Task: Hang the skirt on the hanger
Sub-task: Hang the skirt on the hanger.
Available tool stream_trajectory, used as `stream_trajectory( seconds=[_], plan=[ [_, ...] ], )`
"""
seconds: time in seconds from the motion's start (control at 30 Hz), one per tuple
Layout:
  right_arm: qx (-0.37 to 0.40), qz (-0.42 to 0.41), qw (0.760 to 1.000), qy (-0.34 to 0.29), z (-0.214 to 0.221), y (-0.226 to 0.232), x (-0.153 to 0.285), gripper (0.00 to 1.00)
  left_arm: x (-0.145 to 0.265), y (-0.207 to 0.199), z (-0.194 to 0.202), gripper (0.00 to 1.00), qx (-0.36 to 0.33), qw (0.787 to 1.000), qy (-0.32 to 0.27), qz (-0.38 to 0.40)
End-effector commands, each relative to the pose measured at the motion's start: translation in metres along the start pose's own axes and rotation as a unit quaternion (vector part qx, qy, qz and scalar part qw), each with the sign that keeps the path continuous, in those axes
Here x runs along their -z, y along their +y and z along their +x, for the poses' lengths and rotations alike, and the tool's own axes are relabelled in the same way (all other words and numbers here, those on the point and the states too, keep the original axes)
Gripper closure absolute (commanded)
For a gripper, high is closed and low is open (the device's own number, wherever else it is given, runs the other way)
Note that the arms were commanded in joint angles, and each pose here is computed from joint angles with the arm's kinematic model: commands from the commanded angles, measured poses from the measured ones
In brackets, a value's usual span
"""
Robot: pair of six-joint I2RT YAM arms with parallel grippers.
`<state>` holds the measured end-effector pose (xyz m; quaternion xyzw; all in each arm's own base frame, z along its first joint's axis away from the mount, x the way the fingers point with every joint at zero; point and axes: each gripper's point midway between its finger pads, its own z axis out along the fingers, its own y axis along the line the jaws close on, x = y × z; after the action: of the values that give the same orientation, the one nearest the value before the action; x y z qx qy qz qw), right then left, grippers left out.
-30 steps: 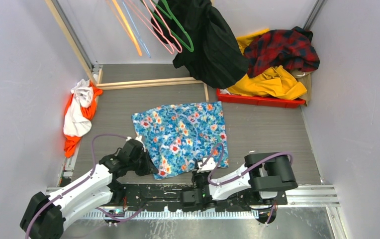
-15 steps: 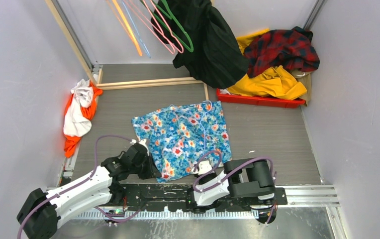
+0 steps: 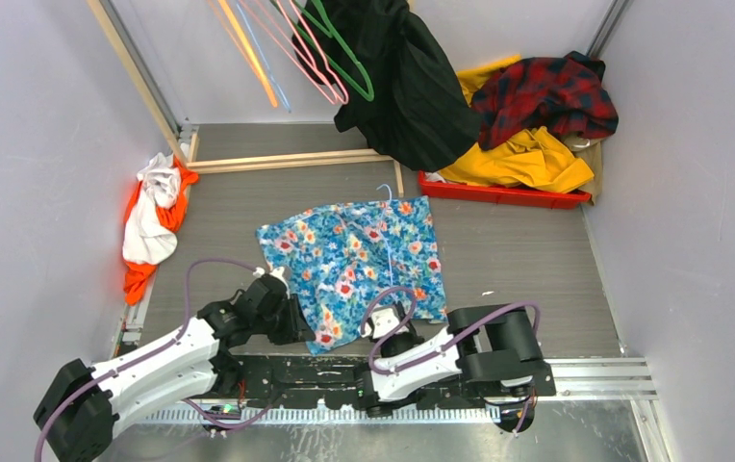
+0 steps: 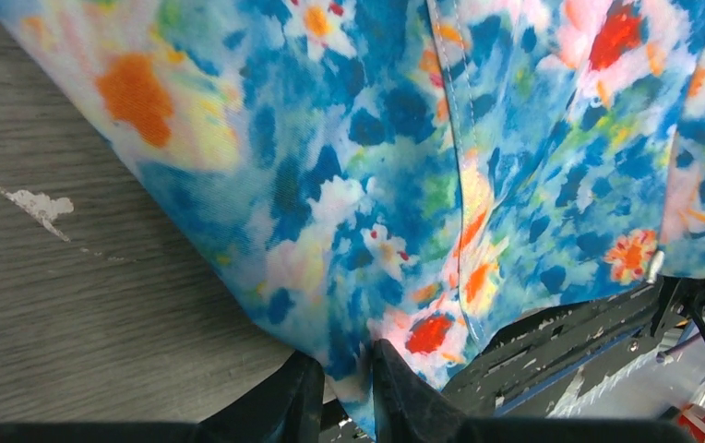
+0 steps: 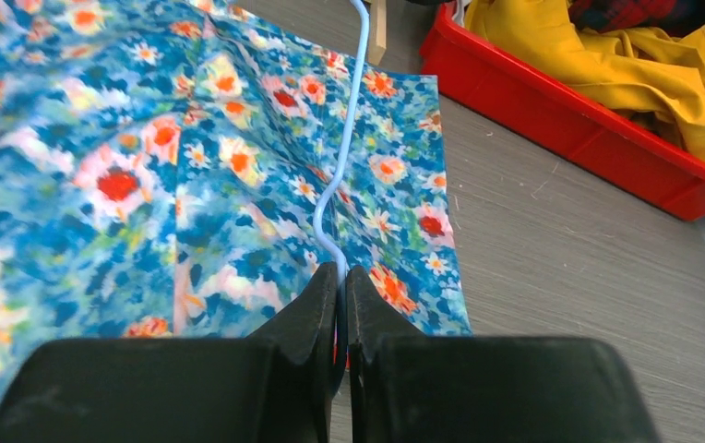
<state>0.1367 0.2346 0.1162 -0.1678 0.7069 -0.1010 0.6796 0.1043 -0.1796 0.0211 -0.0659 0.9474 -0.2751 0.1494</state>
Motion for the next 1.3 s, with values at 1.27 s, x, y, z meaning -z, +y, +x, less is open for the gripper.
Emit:
stream_trajectory(
  seconds=[1.27],
  plan=[
    [-0.237,-0.081,0.953,-0.172,-0.159,-0.028,-0.002,0.99,0.087,-0.177,-0.117,0.71,-0.101,0.979,-0.108,0.140]
  ],
)
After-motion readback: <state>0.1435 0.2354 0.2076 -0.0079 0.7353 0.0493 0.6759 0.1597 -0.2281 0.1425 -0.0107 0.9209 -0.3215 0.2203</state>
